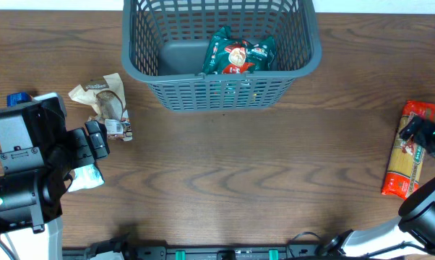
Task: Pack container
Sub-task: 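Move the right gripper to the red spaghetti pack and grasp it, then lift the spaghetti pack and lower it into the basket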
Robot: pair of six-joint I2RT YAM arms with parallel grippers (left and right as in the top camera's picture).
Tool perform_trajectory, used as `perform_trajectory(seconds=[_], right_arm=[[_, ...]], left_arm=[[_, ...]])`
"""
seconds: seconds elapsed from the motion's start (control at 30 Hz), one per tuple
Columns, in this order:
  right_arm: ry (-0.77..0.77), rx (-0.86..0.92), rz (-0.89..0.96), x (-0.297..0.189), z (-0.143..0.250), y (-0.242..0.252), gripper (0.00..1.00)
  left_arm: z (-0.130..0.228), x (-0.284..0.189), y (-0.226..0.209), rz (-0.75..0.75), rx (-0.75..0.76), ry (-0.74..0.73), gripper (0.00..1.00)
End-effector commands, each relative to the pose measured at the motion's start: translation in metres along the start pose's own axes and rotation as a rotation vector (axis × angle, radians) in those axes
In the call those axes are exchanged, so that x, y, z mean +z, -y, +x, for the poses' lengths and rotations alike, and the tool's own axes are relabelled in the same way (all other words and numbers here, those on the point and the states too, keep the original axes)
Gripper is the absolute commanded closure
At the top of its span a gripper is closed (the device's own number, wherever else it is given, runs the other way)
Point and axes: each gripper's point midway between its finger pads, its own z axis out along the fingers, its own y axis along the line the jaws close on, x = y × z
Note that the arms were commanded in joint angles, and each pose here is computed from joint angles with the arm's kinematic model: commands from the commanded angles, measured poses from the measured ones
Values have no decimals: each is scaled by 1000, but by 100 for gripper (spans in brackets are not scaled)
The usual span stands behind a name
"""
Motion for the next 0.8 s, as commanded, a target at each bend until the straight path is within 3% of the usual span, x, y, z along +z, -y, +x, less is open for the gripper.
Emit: perform_trajectory(seconds=[0.0, 0.43, 0.77], right_arm=[[-7, -28, -10, 10, 14, -5, 1], [38, -29, -9, 44, 31, -7, 1], [-51, -31, -87, 75, 53, -21, 2]], left_arm=[[-2, -2, -1, -3, 2, 11, 1], [-2, -2, -1, -3, 2, 9, 1], [-2, -2, -1, -3, 2, 9, 1]])
